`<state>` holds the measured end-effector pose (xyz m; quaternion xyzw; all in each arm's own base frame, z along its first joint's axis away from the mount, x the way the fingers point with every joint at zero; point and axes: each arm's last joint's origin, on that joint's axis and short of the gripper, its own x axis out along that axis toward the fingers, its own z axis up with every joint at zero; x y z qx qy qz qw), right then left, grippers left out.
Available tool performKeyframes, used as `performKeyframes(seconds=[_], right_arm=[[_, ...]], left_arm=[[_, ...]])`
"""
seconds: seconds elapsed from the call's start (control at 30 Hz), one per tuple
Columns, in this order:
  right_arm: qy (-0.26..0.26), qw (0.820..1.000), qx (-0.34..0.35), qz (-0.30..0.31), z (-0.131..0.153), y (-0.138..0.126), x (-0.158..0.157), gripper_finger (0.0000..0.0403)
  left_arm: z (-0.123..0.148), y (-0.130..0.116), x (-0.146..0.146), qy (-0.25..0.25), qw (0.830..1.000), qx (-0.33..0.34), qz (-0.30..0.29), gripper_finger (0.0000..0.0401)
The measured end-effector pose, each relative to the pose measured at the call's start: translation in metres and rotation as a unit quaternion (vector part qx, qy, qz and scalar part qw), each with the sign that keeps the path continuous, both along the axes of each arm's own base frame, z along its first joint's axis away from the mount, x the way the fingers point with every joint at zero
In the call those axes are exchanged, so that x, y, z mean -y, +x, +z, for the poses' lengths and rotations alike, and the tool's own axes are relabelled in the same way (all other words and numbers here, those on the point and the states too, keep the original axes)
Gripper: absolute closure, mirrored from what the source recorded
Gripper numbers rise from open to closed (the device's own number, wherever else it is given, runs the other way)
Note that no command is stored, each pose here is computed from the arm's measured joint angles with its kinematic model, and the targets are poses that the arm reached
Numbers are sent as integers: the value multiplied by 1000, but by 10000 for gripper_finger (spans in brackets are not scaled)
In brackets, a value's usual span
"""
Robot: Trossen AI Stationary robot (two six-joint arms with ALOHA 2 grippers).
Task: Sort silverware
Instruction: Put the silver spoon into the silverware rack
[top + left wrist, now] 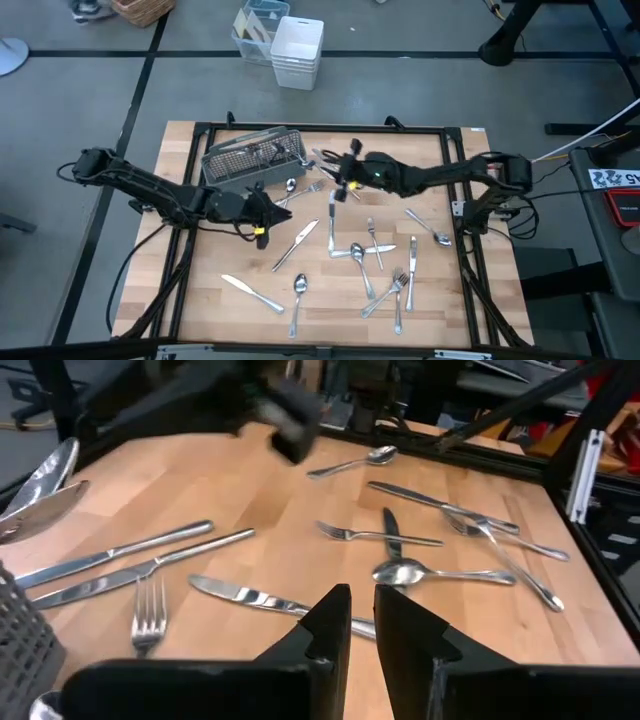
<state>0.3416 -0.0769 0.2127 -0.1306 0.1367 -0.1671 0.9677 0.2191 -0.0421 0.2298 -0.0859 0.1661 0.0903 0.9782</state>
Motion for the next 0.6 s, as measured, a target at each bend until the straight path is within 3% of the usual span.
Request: performKeyframes(seconds=[0.27,0.6], right_arm=[[18,999,-4,35,-2,27,12,302],[8,1000,23,17,11,42,16,302]], left_arm=[[-1,-1,4,1,1000,-6,-10,358],[-1,-1,2,16,1000,-3,14,358]])
